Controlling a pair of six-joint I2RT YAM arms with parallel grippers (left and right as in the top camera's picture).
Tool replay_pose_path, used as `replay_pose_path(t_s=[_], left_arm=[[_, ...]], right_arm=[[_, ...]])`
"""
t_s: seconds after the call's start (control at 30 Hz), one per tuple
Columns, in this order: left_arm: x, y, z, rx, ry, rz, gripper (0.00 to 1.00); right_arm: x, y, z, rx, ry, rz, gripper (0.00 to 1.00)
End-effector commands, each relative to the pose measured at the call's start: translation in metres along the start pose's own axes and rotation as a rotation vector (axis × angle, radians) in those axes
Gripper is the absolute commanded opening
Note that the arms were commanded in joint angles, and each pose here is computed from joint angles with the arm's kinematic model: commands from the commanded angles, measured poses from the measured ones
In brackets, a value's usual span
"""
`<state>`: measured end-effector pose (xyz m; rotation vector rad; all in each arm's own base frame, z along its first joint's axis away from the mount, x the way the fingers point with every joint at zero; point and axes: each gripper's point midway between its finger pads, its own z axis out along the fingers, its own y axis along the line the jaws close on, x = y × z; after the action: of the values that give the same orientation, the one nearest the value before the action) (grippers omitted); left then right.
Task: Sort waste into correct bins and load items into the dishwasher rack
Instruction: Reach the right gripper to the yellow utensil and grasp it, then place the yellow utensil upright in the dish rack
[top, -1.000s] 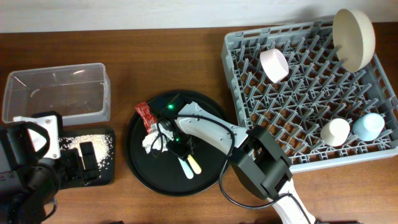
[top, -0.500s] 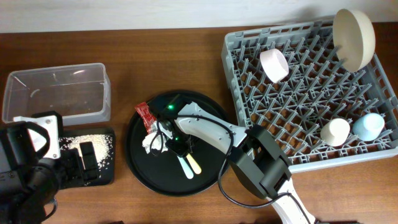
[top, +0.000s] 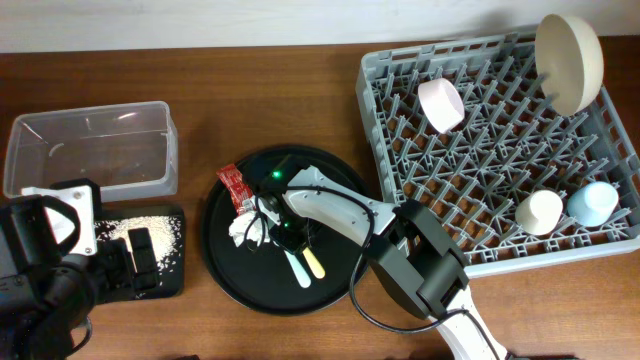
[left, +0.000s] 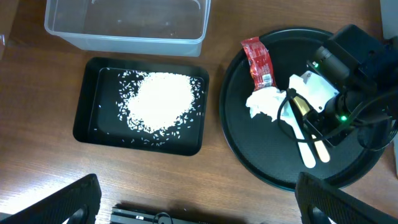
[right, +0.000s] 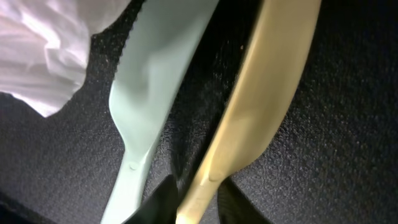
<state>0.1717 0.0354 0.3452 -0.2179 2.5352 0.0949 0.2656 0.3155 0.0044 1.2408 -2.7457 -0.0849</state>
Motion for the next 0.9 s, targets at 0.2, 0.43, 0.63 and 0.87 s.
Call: replay_pose_path(t_s=[0.2, 0.43, 0.63, 0.87], left_arm=[[0.0, 0.001, -0.002, -0.005, -0.007, -0.005, 0.99], [0.0, 0.001, -0.002, -0.005, -0.007, -0.005, 0.99], [0.0, 0.001, -0.002, -0.004, -0.007, -0.005, 0.99], [0.0, 0.001, -0.002, -0.004, -0.007, -0.005, 0.99]], right_arm=[[0.004, -0.006, 0.009, 0.016, 0.026, 0.015, 0.16], [0.003, -0.025, -0.008, 0.131, 0.032, 0.015, 0.07], [-0.002, -0.031, -0.018, 0.146, 0.017, 0.026, 0.08], [-0.001, -0.065, -0.044, 0.183, 0.009, 0.126, 0.09]])
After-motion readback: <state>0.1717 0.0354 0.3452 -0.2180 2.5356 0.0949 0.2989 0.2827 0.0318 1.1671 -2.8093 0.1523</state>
